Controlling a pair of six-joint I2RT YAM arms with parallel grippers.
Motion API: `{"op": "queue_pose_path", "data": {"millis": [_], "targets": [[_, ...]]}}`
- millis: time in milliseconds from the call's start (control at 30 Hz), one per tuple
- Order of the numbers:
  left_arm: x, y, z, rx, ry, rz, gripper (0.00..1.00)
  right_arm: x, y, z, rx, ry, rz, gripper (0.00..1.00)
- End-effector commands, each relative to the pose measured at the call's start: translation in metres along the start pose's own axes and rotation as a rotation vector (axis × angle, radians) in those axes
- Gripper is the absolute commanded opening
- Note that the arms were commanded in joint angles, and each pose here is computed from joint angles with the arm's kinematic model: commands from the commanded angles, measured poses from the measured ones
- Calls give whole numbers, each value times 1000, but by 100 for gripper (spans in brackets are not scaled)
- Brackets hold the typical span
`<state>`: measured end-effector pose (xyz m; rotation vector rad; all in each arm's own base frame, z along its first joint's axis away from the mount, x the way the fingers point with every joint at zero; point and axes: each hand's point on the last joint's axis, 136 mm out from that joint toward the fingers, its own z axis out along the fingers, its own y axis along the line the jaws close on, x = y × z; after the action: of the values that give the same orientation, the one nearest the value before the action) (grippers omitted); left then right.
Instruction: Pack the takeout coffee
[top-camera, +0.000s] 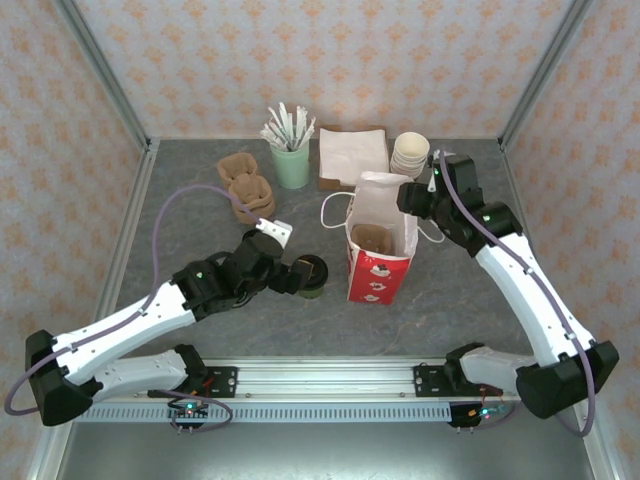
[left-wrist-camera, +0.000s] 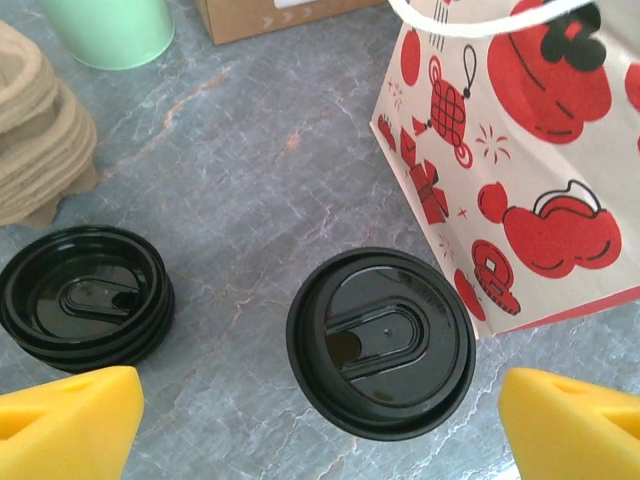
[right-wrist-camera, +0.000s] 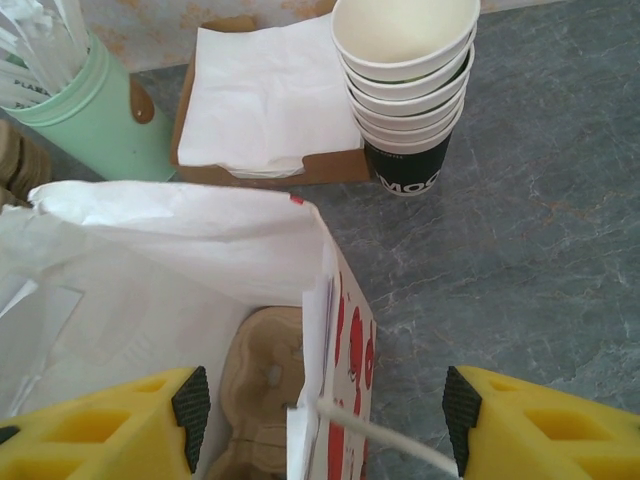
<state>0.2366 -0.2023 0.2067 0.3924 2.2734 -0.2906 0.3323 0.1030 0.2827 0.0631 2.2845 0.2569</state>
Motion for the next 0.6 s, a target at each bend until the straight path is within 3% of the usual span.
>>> {"op": "queue_pose_path", "data": {"millis": [0,567], "targets": [[5,3,6,-38,-4,-19,92,-14,4,-1,-18,-13,-45,65],[24,-26,48,-35,95,24,94,-11,11,10,-47,27,-56,59]]}}
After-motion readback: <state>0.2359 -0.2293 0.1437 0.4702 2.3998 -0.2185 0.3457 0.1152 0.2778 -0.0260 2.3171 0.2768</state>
